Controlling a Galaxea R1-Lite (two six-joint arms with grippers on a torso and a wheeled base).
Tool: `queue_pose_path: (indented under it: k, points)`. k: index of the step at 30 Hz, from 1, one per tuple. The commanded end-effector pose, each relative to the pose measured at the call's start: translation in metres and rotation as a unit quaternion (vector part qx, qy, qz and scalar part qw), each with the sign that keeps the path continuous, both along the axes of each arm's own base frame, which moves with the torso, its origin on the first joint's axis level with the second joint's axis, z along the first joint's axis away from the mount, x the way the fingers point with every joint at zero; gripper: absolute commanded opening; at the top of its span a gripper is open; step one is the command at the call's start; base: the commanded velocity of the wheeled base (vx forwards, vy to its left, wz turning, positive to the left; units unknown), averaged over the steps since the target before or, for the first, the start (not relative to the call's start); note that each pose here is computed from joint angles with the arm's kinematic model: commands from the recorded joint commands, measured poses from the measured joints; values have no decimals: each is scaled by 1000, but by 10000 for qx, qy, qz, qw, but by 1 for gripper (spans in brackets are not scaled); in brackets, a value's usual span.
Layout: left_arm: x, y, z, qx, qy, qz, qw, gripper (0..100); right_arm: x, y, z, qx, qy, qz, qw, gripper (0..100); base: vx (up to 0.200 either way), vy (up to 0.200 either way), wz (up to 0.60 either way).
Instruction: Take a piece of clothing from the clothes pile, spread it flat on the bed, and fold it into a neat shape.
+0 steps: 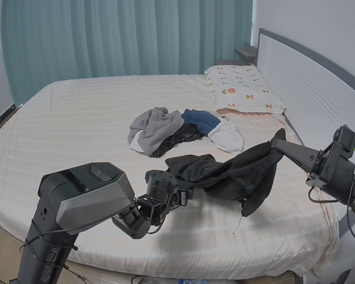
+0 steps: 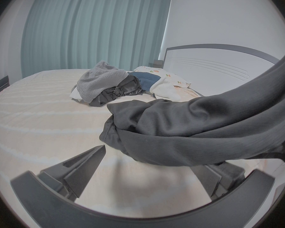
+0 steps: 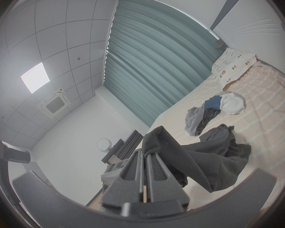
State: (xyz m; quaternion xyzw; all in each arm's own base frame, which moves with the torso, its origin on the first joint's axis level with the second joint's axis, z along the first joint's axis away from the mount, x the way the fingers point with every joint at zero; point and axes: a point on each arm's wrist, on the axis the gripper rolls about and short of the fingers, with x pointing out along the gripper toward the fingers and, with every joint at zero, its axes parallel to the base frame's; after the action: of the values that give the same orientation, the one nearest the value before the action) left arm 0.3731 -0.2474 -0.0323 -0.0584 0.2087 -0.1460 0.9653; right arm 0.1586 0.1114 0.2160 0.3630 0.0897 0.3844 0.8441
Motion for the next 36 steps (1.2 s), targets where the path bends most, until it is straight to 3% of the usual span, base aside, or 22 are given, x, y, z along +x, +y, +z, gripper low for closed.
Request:
queue_pose_path:
  k: [1,2,8,12,15,16,18,21,23,25,26,29,33,36]
  points:
    - [11,3,-12,-67,42,158,9998,100,7,-9,5,48,-80,-189,9998,0,0,0,0]
    - [12,5,-12,-74,44,184,9998,0,8,-10,5,51,-76,-204,9998,0,0,0,0]
    - [13,10,-5,-420,103,375,9984,0,16,-18,-1,-14,61,-416,9991,0,0,0,0]
    - [-11,20,31,-568,176,359,9976,0,23,-18,-10,-133,258,-401,9988,0,0,0,0]
    - [-16,22,36,-565,185,337,9977,0,25,-17,-11,-151,292,-409,9986,0,0,0,0]
    - [-43,18,74,-701,83,133,9974,0,38,-10,-26,-336,564,-419,9970,0,0,0,0]
    - [-56,18,99,-871,124,104,9961,0,47,-6,-34,-420,707,-441,9956,0,0,0,0]
    - [-77,25,156,-1517,272,202,9878,0,59,0,-43,-510,845,-463,9940,0,0,0,0]
    - [-83,30,174,-1703,308,231,9846,0,63,2,-42,-489,824,-486,9942,0,0,0,0]
    - [-100,47,216,-2004,374,209,9788,0,73,3,-31,-372,636,-702,9948,0,0,0,0]
    - [-100,48,217,-2004,373,216,9788,0,74,3,-30,-363,624,-725,9948,0,0,0,0]
    - [-112,73,254,-2117,196,438,9762,0,84,-2,6,-21,38,-1133,9936,0,0,0,0]
    - [-124,93,267,-2195,79,562,9739,0,85,-8,37,273,-421,-1403,9888,0,0,0,0]
    - [-130,97,254,-2084,241,594,9759,0,82,-10,36,266,-416,-1403,9889,0,0,0,0]
